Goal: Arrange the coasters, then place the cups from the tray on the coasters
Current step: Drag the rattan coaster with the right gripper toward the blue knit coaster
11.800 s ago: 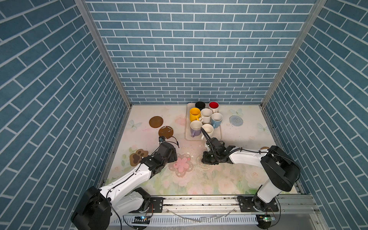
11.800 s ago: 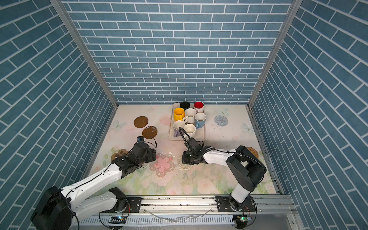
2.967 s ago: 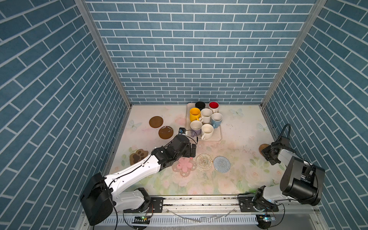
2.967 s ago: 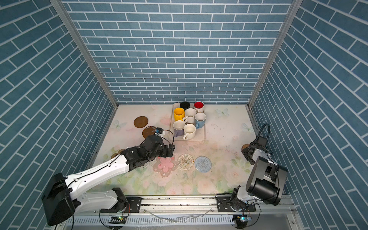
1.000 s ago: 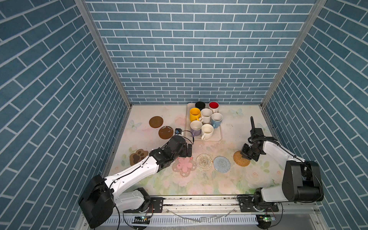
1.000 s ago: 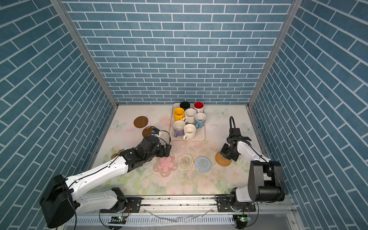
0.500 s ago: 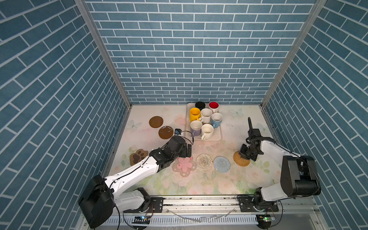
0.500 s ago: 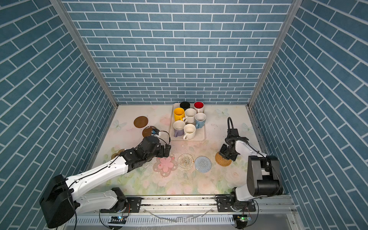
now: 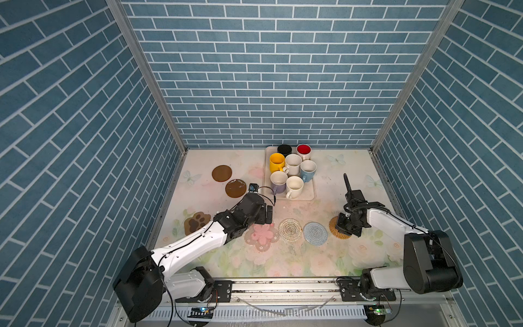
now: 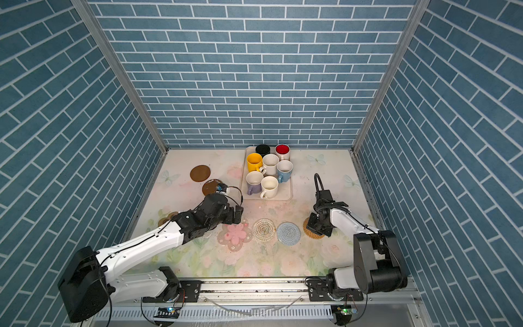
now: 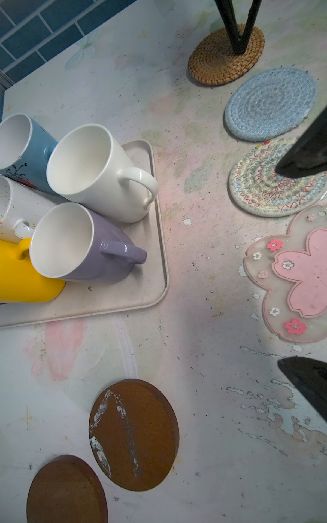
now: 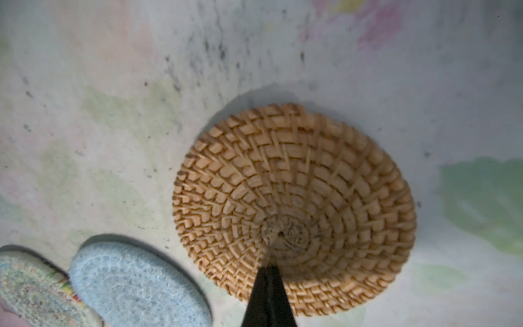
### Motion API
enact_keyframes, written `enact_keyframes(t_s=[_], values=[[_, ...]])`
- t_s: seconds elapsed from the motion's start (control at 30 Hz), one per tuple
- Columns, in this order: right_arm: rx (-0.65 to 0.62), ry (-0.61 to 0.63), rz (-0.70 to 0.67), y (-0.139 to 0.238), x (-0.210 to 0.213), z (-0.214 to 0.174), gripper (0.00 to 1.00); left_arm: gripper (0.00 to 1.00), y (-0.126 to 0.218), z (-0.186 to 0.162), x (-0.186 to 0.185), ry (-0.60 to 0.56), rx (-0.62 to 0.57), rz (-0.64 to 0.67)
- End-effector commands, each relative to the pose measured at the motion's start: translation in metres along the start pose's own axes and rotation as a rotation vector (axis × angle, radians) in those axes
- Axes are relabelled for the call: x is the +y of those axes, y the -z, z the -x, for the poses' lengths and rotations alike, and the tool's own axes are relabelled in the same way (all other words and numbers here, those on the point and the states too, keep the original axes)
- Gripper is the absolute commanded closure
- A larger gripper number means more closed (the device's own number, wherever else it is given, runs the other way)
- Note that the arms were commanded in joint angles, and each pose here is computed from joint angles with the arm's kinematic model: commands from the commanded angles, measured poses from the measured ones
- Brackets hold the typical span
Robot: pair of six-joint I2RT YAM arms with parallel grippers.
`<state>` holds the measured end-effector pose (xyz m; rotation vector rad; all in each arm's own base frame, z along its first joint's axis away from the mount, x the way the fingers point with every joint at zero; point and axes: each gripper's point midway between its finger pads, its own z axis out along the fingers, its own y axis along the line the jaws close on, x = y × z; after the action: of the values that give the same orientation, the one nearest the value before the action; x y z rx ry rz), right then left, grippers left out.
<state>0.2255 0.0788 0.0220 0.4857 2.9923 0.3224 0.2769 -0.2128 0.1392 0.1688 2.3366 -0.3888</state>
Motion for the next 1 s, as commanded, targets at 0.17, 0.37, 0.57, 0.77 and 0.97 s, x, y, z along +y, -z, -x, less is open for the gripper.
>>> enact_keyframes(t_s=[0.17,0.37,0.57,0.77,0.97], values=[[0.061,0.013,-0.047,-0.007,-0.006,-0.035,1.00,0.01,0.005,0.000,0.005,-0.004,-0.003,0.016],[0.055,0.009,-0.072,-0.008,-0.013,-0.046,1.00,0.01,0.006,0.001,0.006,-0.005,-0.005,0.020],[0.002,-0.005,-0.107,0.001,-0.022,-0.043,1.00,0.01,0.004,0.001,0.004,0.001,0.002,0.015],[0.012,-0.013,-0.088,0.000,-0.022,-0.049,1.00,0.01,0.004,0.001,0.004,0.007,0.000,0.014],[0.010,-0.001,-0.047,0.003,-0.012,-0.047,1.00,0.01,0.005,0.003,0.009,0.007,0.000,0.043]])
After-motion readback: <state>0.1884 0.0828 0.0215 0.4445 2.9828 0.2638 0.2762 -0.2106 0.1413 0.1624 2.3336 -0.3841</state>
